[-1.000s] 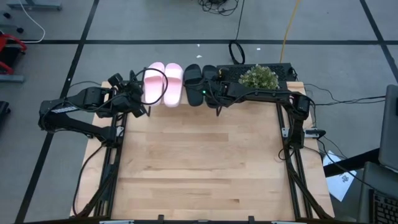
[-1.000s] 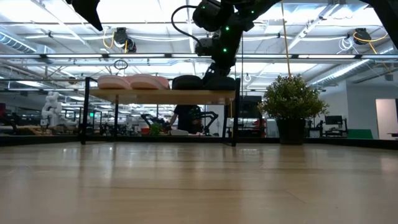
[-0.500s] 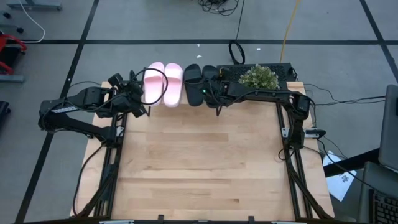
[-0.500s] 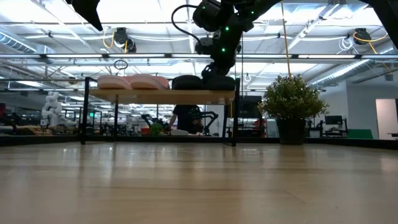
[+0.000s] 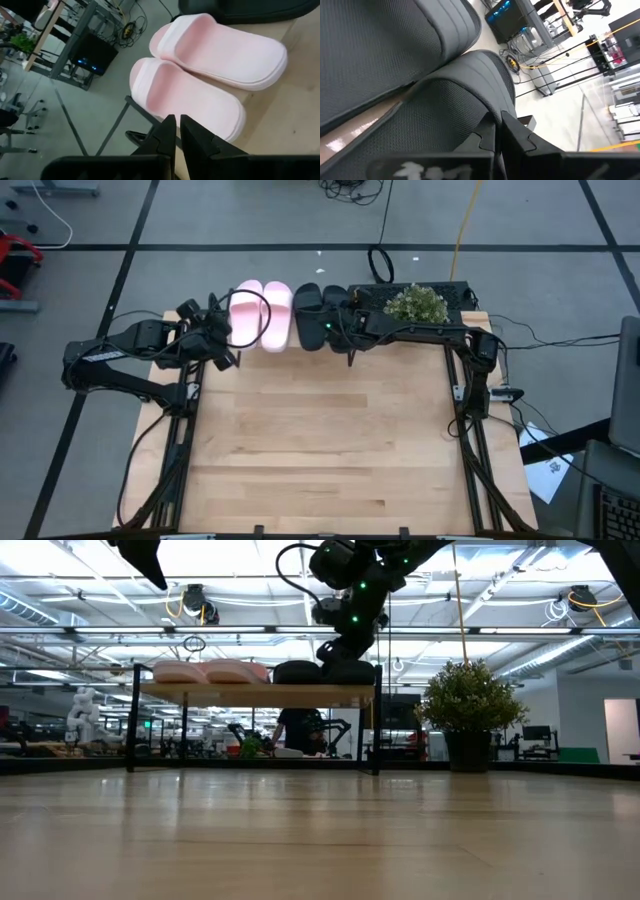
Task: Pick and place slides into the shelf
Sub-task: Put the black slipper on the shelf, then return to Home Position
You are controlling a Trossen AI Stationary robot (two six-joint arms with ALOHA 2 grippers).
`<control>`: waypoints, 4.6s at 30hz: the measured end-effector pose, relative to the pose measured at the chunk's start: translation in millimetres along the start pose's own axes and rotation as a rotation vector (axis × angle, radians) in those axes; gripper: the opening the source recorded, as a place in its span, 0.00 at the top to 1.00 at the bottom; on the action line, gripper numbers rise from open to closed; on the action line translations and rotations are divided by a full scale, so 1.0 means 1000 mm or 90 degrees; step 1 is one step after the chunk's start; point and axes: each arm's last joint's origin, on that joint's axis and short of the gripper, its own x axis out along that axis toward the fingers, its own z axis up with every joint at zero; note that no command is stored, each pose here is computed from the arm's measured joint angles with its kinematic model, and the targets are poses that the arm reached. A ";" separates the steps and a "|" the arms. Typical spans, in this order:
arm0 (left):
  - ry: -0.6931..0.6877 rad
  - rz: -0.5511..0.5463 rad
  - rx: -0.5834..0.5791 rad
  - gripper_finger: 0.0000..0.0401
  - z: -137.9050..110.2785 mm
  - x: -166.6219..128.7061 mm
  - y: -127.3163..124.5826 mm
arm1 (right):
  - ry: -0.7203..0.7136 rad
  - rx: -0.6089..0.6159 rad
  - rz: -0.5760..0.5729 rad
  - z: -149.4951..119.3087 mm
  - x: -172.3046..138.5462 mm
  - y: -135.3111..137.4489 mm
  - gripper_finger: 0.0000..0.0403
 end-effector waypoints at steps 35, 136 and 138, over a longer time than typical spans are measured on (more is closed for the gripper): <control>-0.014 -0.014 0.005 0.92 0.003 0.000 -0.001 | -0.003 0.014 0.065 -0.001 -0.002 0.003 0.73; -0.462 -0.809 -0.133 0.92 -0.163 -0.003 -0.039 | -0.508 0.419 0.592 -0.286 -0.183 -0.041 0.56; -0.444 -0.805 -0.127 0.92 -0.169 0.004 -0.053 | -0.501 0.420 0.621 -0.294 -0.178 -0.033 0.56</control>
